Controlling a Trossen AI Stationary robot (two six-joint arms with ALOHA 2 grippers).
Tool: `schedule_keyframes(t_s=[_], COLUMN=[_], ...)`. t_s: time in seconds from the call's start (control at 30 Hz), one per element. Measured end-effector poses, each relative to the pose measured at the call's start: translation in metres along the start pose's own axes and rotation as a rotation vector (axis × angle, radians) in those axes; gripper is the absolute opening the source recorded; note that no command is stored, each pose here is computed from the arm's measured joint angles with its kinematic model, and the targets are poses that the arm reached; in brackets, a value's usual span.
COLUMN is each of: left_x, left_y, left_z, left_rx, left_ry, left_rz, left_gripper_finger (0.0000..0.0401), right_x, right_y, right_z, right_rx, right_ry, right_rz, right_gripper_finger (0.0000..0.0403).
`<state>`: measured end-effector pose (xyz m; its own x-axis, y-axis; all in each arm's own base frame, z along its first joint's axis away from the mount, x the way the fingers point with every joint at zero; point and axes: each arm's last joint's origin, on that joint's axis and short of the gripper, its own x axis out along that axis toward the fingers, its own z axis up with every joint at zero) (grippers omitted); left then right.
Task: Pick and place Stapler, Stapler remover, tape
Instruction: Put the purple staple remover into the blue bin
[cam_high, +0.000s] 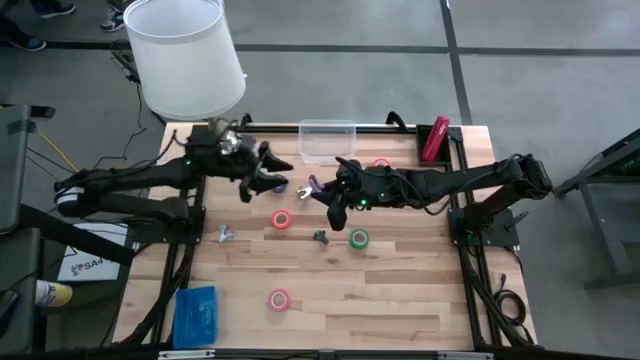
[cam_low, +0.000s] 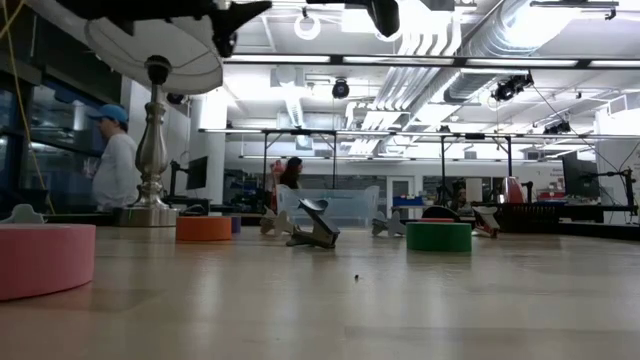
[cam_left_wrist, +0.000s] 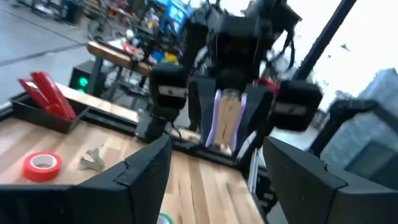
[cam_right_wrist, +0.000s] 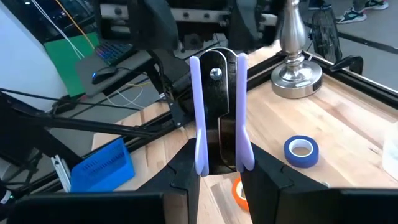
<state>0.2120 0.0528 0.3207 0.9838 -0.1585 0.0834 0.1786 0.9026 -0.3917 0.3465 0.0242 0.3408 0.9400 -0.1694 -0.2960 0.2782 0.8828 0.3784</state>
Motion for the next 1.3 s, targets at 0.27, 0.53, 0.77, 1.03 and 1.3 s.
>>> schedule_keyframes(t_s=[0.27,0.53,0.77,1.03,1.3], left_x=[0.041,0.049,0.050,0.050,0.050], left_y=[-0.001,-0.006,-0.006,-0.006,-0.005], left_z=[-0.004,0.008,0.010,0.010,0.010], left_rx=[0.077,0.110,0.116,0.112,0.108], left_ry=[0.041,-0.008,-0.031,-0.034,-0.047], left_rz=[-0.065,-0.054,-0.040,-0.033,0.000], left_gripper_finger=[0.0250,0.0250,0.0250,0.0250,0.0250], right_x=[0.000,0.000,0.000,0.002,0.004], right_y=[0.000,0.000,0.000,-0.004,-0.010], right_z=[0.001,0.001,0.001,0.006,0.009], right_rx=[0.002,0.002,0.002,-0.006,-0.004], right_ry=[-0.019,-0.013,-0.012,-0.035,-0.042], right_rz=[-0.016,-0.009,0.007,0.004,0.010], right_gripper_finger=[0.0081,0.0081,0.0081,0.0081,0.0081])
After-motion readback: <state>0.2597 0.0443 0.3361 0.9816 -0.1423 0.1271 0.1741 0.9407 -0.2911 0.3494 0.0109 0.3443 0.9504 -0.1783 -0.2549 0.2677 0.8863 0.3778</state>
